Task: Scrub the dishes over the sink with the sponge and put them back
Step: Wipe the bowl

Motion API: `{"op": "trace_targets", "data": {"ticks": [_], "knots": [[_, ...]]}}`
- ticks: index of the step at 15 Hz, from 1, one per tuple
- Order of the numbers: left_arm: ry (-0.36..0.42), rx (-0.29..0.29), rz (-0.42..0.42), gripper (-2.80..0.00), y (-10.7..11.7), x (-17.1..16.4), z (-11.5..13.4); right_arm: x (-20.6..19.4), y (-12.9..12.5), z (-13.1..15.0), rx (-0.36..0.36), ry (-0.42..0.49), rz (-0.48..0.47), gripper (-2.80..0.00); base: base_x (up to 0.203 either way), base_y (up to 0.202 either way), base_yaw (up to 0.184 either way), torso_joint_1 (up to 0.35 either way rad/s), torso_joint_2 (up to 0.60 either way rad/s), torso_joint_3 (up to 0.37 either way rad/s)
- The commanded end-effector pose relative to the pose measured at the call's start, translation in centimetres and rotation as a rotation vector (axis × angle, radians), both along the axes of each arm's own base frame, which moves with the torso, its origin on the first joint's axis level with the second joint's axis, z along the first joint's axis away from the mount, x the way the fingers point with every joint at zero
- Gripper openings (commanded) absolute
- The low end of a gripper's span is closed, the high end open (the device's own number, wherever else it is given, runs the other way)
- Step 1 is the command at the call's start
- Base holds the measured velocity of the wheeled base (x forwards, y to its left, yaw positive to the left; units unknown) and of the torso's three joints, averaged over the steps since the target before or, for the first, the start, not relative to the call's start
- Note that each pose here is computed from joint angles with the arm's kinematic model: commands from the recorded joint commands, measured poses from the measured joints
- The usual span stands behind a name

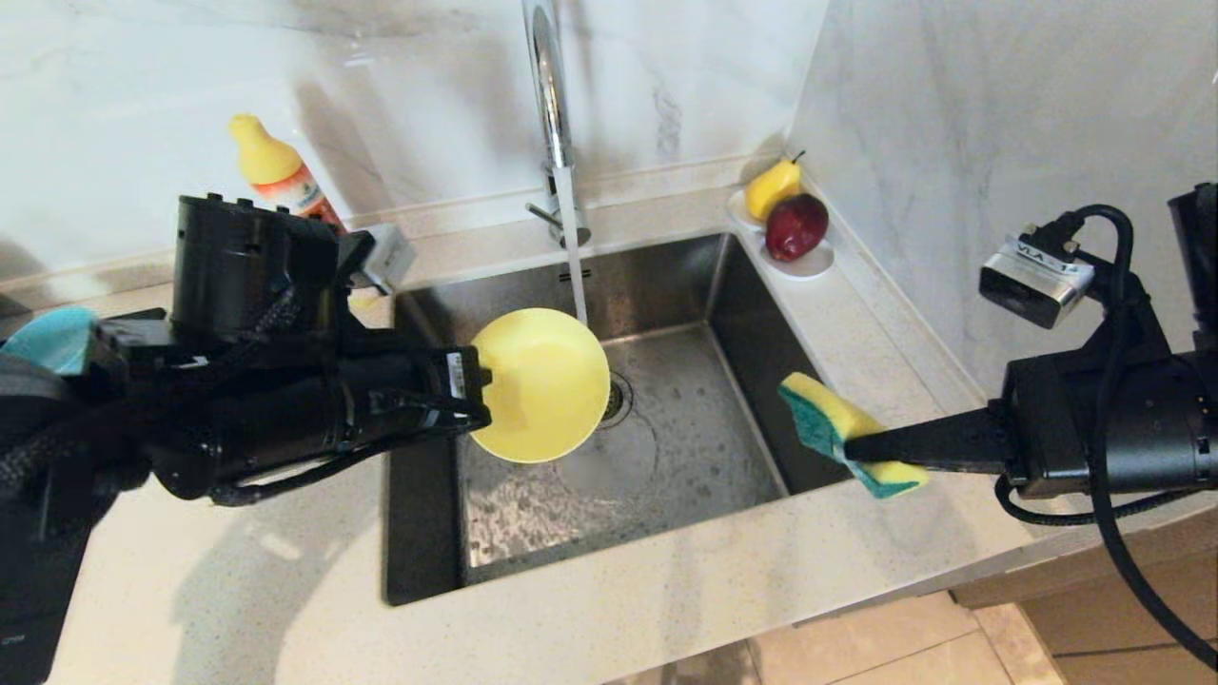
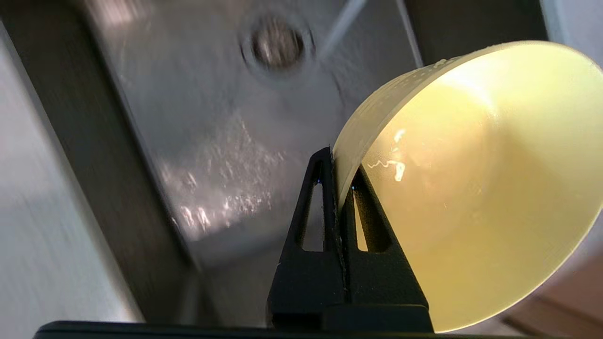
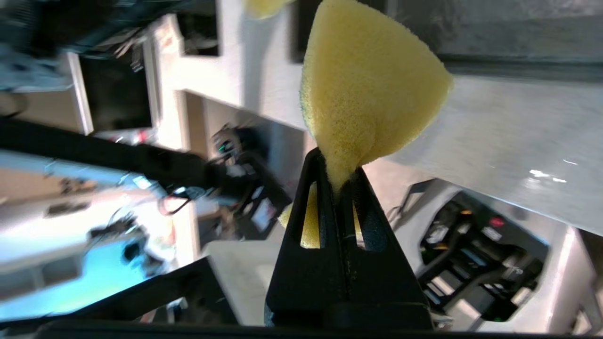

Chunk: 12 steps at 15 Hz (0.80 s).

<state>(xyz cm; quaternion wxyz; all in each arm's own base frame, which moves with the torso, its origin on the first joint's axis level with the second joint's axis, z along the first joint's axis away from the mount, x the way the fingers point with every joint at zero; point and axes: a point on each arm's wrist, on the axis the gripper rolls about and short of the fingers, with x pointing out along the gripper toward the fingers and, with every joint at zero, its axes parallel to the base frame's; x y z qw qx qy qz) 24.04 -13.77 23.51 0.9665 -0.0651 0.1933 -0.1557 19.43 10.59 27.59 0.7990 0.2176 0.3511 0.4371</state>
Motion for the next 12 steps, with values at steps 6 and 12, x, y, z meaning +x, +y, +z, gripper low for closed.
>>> {"op": "trace_targets", "data": {"ticks": [6,12], "knots": [[-0.159,0.004,0.015,-2.8,-4.4,-0.2,-2.3,1.7,3.5,0.4,-0.005,0.06,0.128,-2.8,0.0,0.0,0.0,0.0,0.0,0.0],[-0.29,-0.001,0.023,-2.8,-5.8,-0.9,-3.3,3.3,5.1,0.9,0.009,0.074,0.14,-2.8,0.0,0.0,0.0,0.0,0.0,0.0]]}}
